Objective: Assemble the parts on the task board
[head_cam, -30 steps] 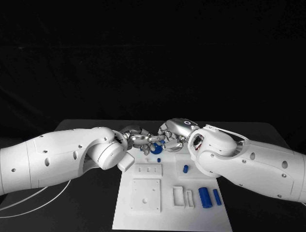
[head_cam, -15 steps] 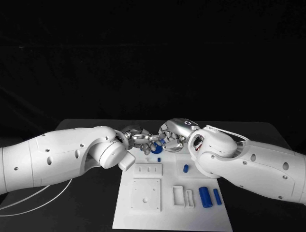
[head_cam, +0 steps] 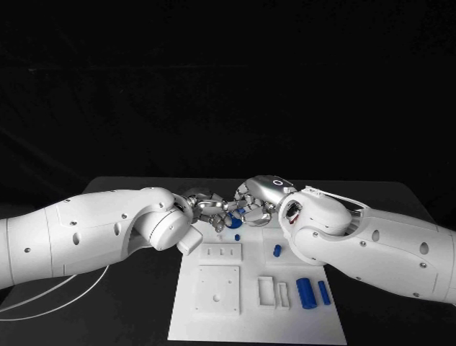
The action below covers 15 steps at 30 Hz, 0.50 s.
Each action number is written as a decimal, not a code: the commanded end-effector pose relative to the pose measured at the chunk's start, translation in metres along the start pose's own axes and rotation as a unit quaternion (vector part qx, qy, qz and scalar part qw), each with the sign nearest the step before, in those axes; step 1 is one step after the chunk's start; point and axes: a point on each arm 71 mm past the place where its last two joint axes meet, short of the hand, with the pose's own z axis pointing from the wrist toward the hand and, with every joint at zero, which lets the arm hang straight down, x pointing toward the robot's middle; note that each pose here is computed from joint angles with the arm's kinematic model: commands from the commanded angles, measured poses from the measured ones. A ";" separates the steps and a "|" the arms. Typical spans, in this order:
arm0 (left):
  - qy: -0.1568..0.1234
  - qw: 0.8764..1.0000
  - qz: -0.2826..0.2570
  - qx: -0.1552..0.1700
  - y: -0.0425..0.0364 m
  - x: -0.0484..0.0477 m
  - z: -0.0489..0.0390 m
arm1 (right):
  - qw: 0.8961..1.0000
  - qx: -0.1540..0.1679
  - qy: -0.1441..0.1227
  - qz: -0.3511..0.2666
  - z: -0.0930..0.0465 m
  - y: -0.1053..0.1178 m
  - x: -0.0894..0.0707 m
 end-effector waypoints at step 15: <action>0.007 1.000 -0.004 0.002 -0.0036 0.0051 0.0016 | 1.000 -0.020 0.004 -0.013 0.001 0.011 0.002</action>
